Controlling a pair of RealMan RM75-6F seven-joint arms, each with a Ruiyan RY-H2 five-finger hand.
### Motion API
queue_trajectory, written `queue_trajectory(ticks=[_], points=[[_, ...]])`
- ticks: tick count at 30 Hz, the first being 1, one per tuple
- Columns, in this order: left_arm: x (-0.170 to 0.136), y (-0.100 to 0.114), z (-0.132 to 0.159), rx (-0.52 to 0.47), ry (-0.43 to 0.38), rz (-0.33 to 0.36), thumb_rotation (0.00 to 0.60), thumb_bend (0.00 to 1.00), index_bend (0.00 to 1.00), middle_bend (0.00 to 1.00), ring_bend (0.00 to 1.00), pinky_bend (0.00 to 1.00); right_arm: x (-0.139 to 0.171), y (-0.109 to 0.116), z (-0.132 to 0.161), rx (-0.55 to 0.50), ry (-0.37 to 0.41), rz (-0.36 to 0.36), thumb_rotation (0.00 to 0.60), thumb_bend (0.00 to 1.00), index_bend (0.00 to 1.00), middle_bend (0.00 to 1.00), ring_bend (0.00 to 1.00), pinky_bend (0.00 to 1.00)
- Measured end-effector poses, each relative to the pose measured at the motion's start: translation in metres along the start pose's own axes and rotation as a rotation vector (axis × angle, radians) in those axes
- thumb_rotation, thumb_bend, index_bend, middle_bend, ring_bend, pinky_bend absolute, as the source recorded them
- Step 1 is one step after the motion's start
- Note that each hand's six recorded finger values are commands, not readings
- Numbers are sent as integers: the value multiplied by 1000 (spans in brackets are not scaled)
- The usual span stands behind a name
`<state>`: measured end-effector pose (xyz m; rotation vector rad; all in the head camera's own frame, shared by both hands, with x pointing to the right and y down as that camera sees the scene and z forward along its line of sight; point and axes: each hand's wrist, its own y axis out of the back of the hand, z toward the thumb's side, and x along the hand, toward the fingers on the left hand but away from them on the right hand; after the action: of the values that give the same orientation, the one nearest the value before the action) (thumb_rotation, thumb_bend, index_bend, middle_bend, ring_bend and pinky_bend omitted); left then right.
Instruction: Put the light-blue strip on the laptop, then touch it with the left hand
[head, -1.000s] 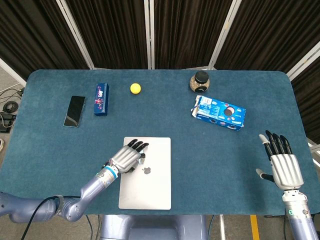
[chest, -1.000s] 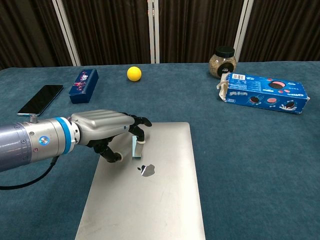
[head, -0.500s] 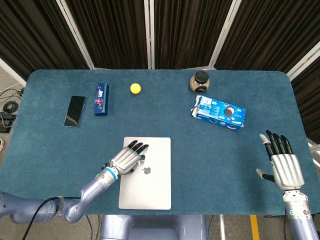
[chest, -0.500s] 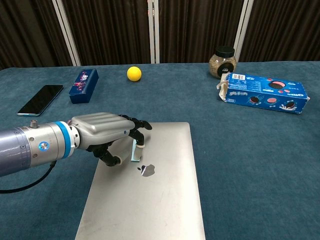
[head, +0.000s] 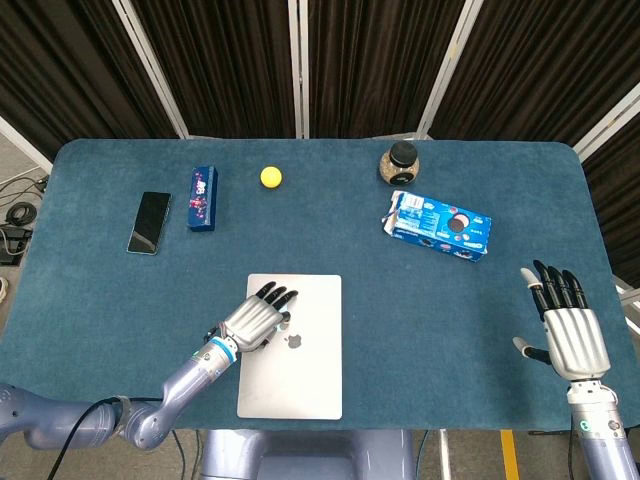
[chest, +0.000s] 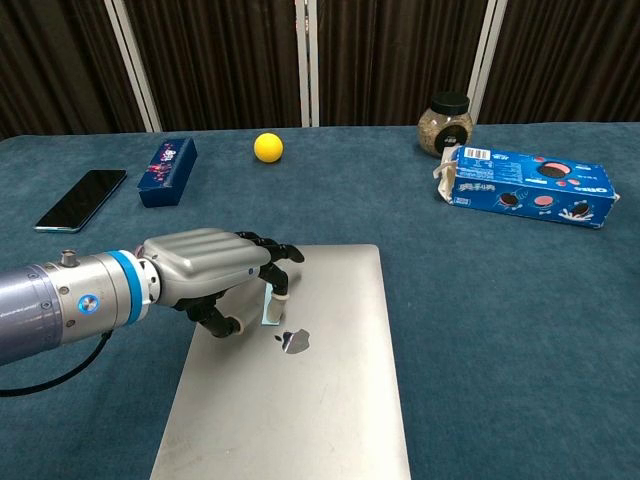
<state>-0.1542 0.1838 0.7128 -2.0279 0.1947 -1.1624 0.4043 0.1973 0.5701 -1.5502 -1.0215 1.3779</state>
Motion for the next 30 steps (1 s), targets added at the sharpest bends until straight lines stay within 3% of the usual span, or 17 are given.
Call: queue_trajectory(ticks=[10,30], points=[[-8,11,2,2,-10,40,600,704,424,0,0,0,1,2,0,-6,0,-4,600,0,0,0,0,0],[-8,-1,-3,-11,5,5,600,705,425,0,0,0,2,3,-1,-11,-2,-6,600,0,0,0,0,0]])
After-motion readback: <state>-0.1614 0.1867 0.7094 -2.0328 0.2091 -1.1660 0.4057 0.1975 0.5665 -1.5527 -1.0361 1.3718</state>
